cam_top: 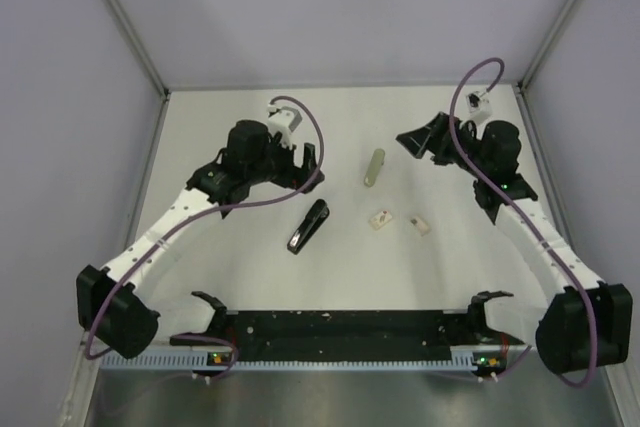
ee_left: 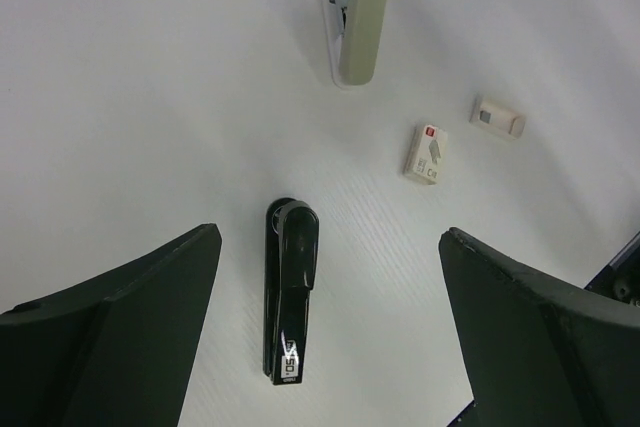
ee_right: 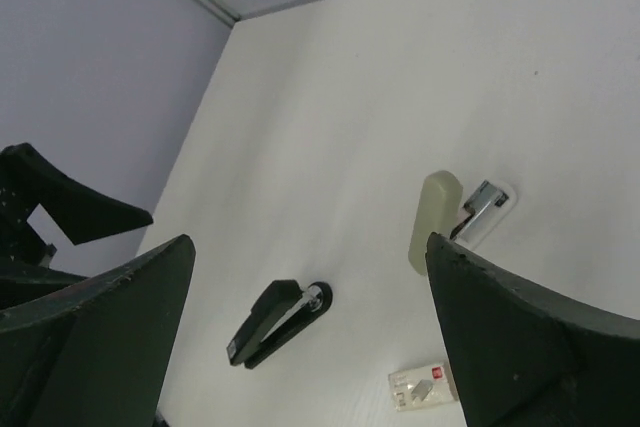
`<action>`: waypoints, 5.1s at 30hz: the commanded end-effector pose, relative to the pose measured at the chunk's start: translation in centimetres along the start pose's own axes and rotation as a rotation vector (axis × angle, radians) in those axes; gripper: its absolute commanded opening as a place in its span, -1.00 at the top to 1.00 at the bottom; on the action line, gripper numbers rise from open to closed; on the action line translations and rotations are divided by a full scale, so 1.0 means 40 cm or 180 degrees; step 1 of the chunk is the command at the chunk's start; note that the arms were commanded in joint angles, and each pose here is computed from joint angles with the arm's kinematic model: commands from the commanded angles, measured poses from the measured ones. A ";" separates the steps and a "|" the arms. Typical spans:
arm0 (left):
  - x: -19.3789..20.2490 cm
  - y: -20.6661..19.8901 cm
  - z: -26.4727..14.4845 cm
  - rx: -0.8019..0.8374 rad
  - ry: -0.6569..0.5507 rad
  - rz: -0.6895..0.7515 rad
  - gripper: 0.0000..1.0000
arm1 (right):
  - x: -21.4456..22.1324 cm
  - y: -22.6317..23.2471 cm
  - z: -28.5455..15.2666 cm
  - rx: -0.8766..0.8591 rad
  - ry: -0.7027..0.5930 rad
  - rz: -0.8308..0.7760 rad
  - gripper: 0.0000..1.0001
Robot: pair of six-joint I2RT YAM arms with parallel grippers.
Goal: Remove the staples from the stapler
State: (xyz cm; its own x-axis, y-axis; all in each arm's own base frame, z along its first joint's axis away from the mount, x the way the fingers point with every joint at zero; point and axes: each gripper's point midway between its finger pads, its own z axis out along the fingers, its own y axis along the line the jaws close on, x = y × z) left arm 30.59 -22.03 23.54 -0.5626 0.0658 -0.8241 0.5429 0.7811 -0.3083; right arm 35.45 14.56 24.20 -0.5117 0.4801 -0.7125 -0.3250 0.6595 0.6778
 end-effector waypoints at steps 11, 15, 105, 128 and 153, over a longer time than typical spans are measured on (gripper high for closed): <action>0.184 0.024 0.101 -0.0922 0.0520 0.0751 -0.88 | 0.059 0.005 -0.086 0.0943 0.0364 -0.0663 -0.98; 0.230 0.004 0.123 -0.0960 0.0668 0.0934 -0.83 | 0.101 0.004 -0.085 0.0922 0.0513 -0.0694 -0.97; 0.164 -0.248 0.049 0.0648 -0.0352 0.1422 1.00 | 0.427 0.154 0.021 0.0017 0.1809 -0.0573 -0.72; 0.050 -0.294 -0.113 0.0933 -0.1428 0.1289 1.00 | 0.458 0.074 0.012 0.0468 0.1928 -0.0579 -0.72; -0.094 -0.336 -0.246 0.1223 -0.2721 0.0786 1.00 | 0.548 0.094 0.004 0.0470 0.2179 -0.0478 -0.71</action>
State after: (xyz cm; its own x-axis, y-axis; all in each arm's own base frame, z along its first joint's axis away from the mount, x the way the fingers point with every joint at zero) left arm 20.13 -27.29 26.68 -0.0061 -0.1233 -0.9924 0.8163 0.5726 -0.0761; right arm 23.13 26.38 10.35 -0.8754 -0.0697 -0.4783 -0.3350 0.8007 0.4966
